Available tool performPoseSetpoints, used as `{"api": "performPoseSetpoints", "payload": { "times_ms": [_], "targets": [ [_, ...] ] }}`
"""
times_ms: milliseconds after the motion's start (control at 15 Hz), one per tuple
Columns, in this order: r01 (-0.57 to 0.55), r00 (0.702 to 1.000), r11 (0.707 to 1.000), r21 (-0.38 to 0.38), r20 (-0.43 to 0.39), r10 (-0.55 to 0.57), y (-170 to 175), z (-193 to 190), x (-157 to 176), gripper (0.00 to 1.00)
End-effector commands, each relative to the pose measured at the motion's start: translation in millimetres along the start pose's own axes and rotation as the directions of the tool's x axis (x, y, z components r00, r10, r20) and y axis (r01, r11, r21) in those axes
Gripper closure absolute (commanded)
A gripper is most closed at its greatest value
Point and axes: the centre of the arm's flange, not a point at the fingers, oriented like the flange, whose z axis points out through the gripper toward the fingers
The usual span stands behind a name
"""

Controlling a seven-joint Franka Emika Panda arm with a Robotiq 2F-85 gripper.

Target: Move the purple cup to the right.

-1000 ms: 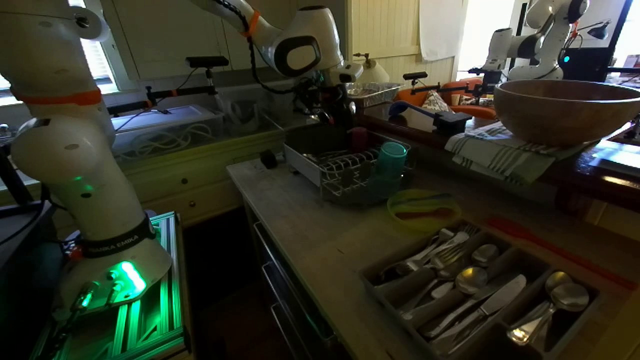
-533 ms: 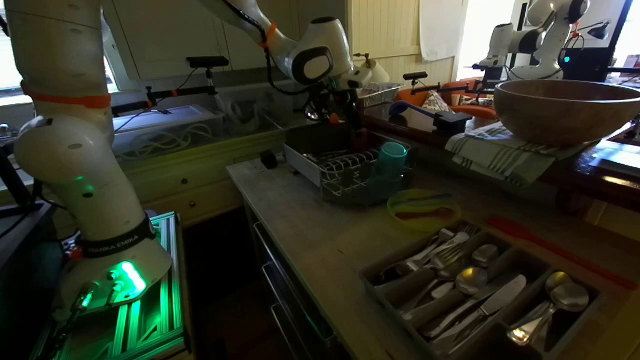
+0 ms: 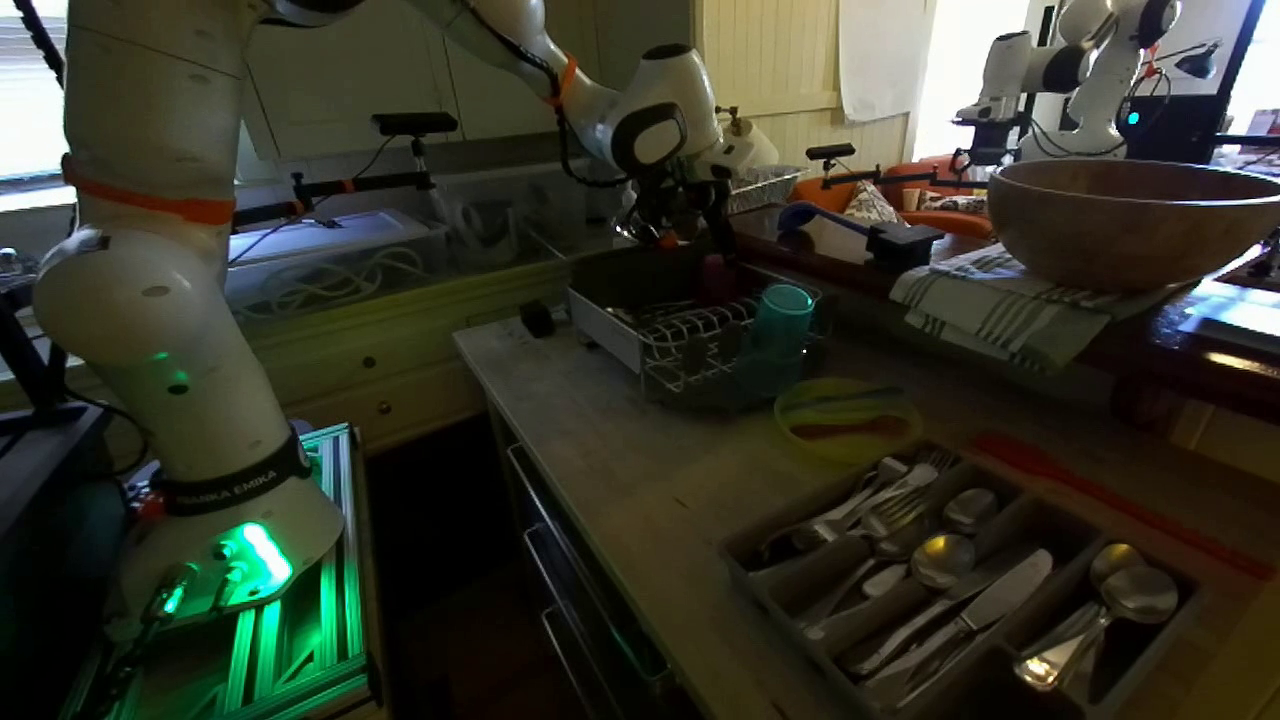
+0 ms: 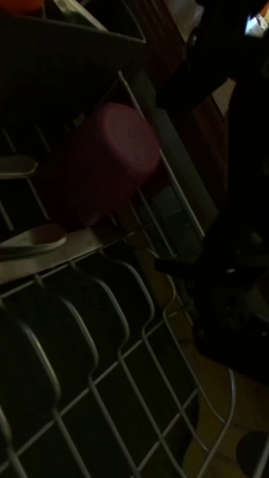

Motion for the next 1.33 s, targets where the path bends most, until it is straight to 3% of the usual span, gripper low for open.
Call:
{"api": "performPoseSetpoints", "payload": {
  "times_ms": [0, 733, 867, 1133, 1267],
  "targets": [
    [-0.043, 0.999, 0.999, 0.03, 0.012, 0.042, -15.7, 25.0, 12.8, 0.0],
    [-0.037, 0.997, 0.998, 0.058, 0.066, 0.033, -32.2, 54.5, 13.3, 0.0],
    [-0.032, 0.997, 0.998, 0.059, 0.07, 0.028, -33.4, 57.0, 12.9, 0.26],
    [-0.026, 0.996, 0.998, 0.059, 0.081, 0.021, -33.7, 58.3, 12.8, 0.57],
    [-0.021, 0.996, 0.998, 0.058, 0.084, 0.016, -34.5, 56.2, 13.9, 0.6]
  ]
}}
